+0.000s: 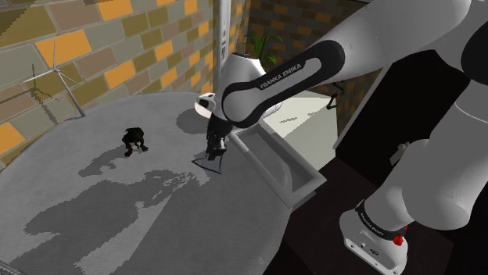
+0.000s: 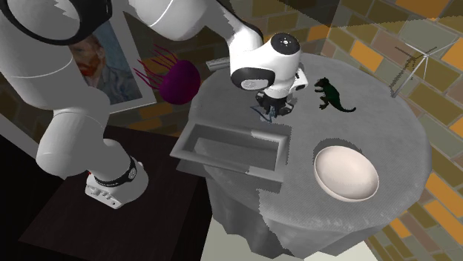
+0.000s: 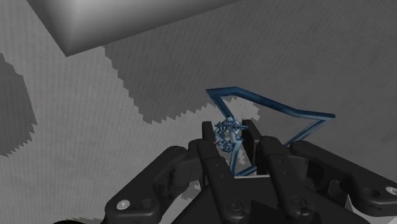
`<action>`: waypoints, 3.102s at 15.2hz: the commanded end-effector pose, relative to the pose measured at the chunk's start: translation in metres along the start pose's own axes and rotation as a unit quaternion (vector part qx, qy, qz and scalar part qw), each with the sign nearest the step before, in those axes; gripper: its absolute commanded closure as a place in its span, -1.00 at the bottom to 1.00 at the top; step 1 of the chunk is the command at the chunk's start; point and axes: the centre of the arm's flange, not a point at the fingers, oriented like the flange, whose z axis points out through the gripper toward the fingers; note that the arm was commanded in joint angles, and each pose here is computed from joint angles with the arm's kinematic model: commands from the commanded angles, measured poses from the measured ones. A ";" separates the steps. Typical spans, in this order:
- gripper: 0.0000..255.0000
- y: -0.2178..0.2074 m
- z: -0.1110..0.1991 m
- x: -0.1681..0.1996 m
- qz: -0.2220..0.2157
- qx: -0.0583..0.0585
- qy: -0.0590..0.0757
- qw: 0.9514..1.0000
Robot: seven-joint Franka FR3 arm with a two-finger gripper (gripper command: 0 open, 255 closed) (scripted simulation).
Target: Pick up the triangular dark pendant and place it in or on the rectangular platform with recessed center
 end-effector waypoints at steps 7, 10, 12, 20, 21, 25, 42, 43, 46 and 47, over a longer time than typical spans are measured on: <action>1.00 -0.002 -0.040 0.012 0.000 0.000 0.000 1.000; 1.00 -0.003 -0.055 0.016 0.000 0.000 0.000 1.000; 1.00 -0.004 -0.066 0.019 0.000 0.000 0.000 1.000; 1.00 -0.009 -0.098 -0.053 0.000 0.000 0.000 1.000; 1.00 -0.009 -0.103 -0.066 0.000 0.000 0.000 1.000; 1.00 -0.012 -0.120 -0.116 0.000 0.000 0.000 1.000; 1.00 -0.013 -0.090 -0.208 0.000 0.000 0.000 1.000; 1.00 -0.013 -0.085 -0.209 0.000 0.000 0.000 1.000; 1.00 -0.012 -0.068 -0.214 0.000 0.000 0.000 1.000; 1.00 -0.012 -0.068 -0.214 0.000 0.000 0.000 1.000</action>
